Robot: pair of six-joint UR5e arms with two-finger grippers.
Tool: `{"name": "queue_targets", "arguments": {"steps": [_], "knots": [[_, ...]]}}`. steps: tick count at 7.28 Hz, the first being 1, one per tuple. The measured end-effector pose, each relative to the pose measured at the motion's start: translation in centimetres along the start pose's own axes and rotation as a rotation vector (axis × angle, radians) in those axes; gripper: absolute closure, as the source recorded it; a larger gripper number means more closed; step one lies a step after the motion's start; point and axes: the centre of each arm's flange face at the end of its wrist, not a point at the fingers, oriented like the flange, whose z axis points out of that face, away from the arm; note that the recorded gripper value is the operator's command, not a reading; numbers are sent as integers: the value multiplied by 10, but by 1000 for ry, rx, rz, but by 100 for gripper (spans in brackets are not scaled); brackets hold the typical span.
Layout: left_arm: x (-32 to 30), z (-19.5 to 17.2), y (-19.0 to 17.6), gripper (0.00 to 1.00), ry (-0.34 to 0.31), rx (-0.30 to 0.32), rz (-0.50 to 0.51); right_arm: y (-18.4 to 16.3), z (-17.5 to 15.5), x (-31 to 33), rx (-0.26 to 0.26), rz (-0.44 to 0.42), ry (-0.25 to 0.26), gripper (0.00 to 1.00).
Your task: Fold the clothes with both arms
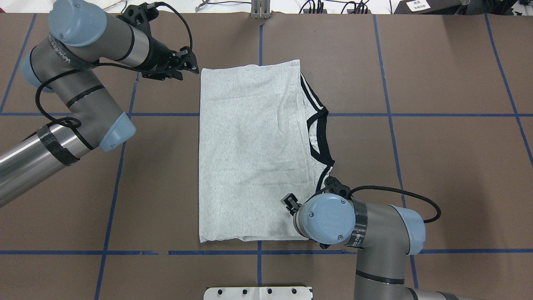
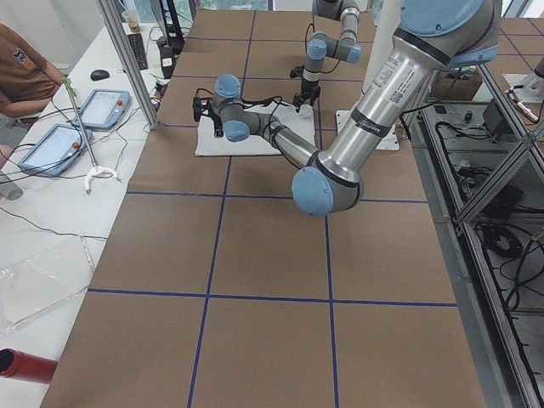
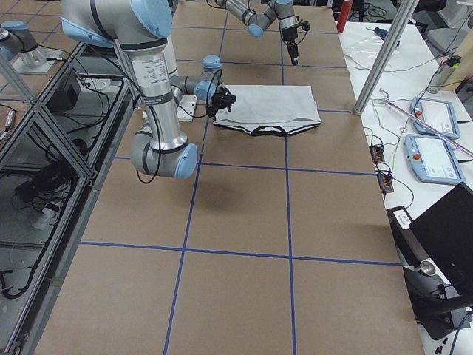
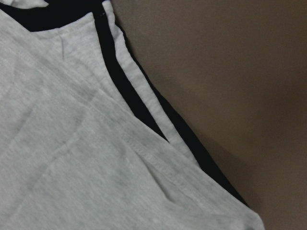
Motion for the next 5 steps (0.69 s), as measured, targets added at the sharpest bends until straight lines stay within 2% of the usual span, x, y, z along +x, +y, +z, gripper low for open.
{"name": "queue_targets", "arguments": {"steps": [3,4,5], "knots": [[1,-2,0,43,2,4,1,-1,10,2,19,6,12,2],[2,-2,0,43,3,5,1,-1,12,2,21,8,13,22],[1,-2,0,44,2,5,1,-1,12,2,22,10,14,63]]}}
